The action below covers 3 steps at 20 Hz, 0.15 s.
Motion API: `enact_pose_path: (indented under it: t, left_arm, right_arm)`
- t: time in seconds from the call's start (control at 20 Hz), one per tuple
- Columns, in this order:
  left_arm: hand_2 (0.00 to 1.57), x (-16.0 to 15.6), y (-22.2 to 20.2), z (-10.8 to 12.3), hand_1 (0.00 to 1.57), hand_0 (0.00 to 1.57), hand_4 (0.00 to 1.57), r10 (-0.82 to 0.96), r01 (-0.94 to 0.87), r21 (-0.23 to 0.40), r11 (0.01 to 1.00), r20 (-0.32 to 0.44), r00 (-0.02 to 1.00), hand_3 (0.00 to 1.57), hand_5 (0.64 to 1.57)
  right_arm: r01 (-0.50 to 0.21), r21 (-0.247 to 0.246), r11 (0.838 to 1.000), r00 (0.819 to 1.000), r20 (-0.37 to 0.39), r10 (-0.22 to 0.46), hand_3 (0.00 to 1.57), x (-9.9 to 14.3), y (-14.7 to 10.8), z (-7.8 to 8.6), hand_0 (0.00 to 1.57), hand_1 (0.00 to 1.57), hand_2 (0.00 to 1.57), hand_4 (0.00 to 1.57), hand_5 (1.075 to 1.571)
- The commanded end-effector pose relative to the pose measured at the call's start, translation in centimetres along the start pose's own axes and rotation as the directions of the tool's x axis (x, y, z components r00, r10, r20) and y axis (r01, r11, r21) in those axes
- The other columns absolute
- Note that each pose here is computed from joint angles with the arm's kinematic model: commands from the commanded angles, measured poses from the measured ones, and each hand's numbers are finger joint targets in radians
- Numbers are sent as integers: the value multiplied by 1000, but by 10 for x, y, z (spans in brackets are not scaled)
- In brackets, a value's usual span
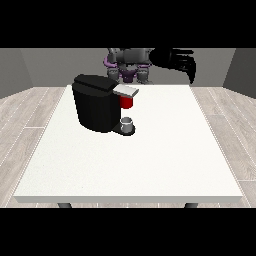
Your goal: Insert the coffee pod into the coffee machine and close the lid
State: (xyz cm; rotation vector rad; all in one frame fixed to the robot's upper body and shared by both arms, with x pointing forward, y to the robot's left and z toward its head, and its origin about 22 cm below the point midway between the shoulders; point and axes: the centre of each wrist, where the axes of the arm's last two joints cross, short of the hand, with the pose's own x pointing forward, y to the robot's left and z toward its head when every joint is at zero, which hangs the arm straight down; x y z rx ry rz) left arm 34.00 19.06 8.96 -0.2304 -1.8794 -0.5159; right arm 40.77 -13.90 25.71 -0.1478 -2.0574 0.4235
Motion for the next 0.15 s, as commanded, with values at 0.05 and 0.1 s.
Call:
enact_pose_path:
  t: [0.05,0.1]
  left_arm:
    - [0,-39,9,39,0,0,266,22,-14,103,995,-80,997,0,1571]
    - [0,-24,39,36,0,0,266,24,-16,101,995,-79,997,0,1571]
  right_arm:
    - [91,124,988,995,21,-94,0,-17,67,26,0,0,0,263,1571]
    - [96,123,988,995,29,-100,0,-28,62,28,0,0,0,259,1571]
